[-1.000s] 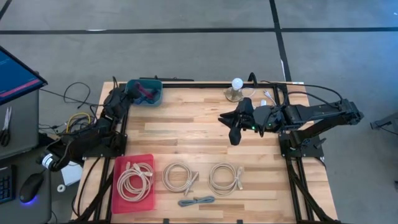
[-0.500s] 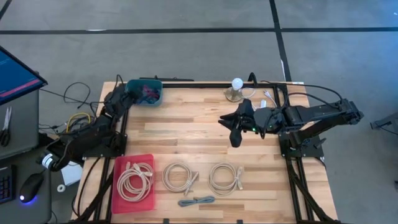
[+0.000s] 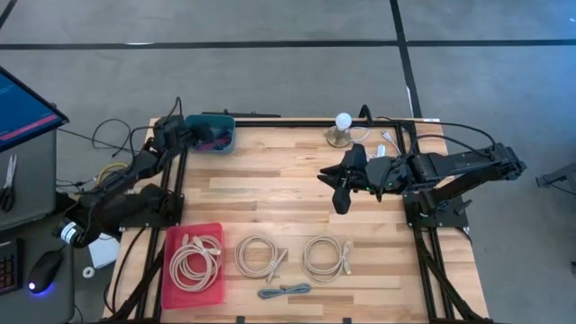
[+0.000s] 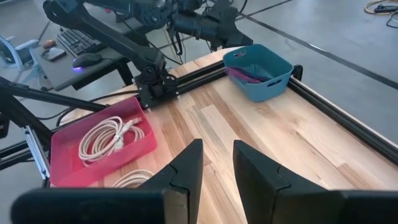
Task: Pick & Place USB Port
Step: Put the brown HDMI cable into the red bin
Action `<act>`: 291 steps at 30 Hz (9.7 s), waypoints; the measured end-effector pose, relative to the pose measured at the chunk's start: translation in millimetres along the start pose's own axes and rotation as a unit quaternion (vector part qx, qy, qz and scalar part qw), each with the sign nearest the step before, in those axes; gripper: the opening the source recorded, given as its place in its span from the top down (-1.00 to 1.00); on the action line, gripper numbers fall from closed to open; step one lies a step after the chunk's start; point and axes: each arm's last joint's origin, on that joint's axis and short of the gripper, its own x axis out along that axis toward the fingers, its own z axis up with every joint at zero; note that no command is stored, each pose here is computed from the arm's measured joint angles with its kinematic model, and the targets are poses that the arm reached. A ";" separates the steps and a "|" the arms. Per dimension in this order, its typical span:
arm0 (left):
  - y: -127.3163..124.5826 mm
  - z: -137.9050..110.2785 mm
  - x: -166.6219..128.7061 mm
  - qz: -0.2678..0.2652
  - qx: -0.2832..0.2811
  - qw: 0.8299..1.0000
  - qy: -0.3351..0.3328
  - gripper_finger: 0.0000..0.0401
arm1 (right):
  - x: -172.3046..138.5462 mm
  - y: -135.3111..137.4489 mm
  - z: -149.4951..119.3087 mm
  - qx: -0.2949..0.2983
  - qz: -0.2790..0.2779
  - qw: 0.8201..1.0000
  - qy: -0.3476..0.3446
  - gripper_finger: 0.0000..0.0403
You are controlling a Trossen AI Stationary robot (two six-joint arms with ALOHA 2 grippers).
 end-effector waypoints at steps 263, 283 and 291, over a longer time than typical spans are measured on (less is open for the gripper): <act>-204.9 -53.3 -144.3 -0.528 -0.034 0.824 0.202 0.13 | 120.1 -8.1 -5.9 0.096 0.068 0.993 -0.019 0.98; -205.0 -53.2 -144.8 -0.535 -0.022 0.821 0.198 0.75 | 124.6 -3.2 6.8 0.086 0.073 0.993 -0.035 0.98; -204.9 -53.8 -145.2 -0.542 -0.008 0.817 0.198 0.92 | 124.6 -3.1 7.2 0.087 0.074 0.993 -0.037 0.93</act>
